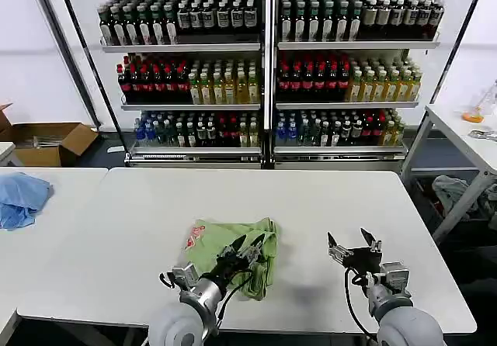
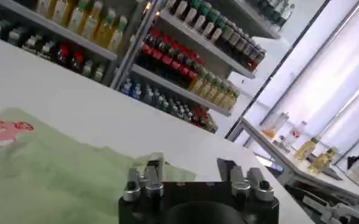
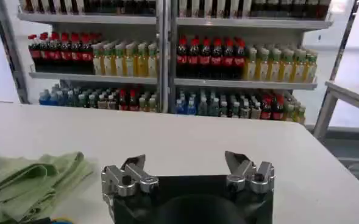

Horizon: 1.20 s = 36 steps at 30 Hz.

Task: Fold and organize the clothes.

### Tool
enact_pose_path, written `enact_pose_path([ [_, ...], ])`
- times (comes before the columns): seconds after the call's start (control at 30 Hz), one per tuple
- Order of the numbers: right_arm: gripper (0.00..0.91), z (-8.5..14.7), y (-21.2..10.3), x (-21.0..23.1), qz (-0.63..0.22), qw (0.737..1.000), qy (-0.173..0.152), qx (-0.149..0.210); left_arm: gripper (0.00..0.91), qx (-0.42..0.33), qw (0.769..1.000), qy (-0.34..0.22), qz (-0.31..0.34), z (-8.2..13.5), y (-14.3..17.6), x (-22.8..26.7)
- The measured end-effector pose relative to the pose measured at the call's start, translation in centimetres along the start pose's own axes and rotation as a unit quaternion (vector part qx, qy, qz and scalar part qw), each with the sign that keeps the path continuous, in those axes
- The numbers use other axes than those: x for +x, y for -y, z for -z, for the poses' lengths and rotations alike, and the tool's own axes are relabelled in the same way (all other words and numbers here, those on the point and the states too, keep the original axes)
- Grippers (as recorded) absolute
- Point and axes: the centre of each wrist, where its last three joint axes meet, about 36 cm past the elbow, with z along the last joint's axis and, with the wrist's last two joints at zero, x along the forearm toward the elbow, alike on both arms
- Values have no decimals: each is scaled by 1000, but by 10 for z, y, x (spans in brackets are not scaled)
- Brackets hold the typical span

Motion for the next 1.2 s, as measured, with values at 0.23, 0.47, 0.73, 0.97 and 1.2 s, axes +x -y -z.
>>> enact_pose_path([
  [0.23, 907, -1, 0, -2, 1, 1000, 0, -1, 907, -45, 997, 21, 66, 9, -35, 12],
  [0.47, 907, -2, -1, -8, 2, 1000, -1, -1, 907, -91, 986, 31, 137, 25, -82, 20],
  [0.73, 907, -2, 1, -11, 1, 1000, -3, 1, 907, -97, 982, 0, 161, 25, -107, 19],
  [0.97, 907, -1, 5, -10, -4, 1000, -3, 3, 907, -84, 985, -38, 148, 18, -114, 17],
  [1.2, 907, -1, 6, -8, -5, 1000, -2, 2, 20, -71, 987, -49, 137, 14, -116, 12],
])
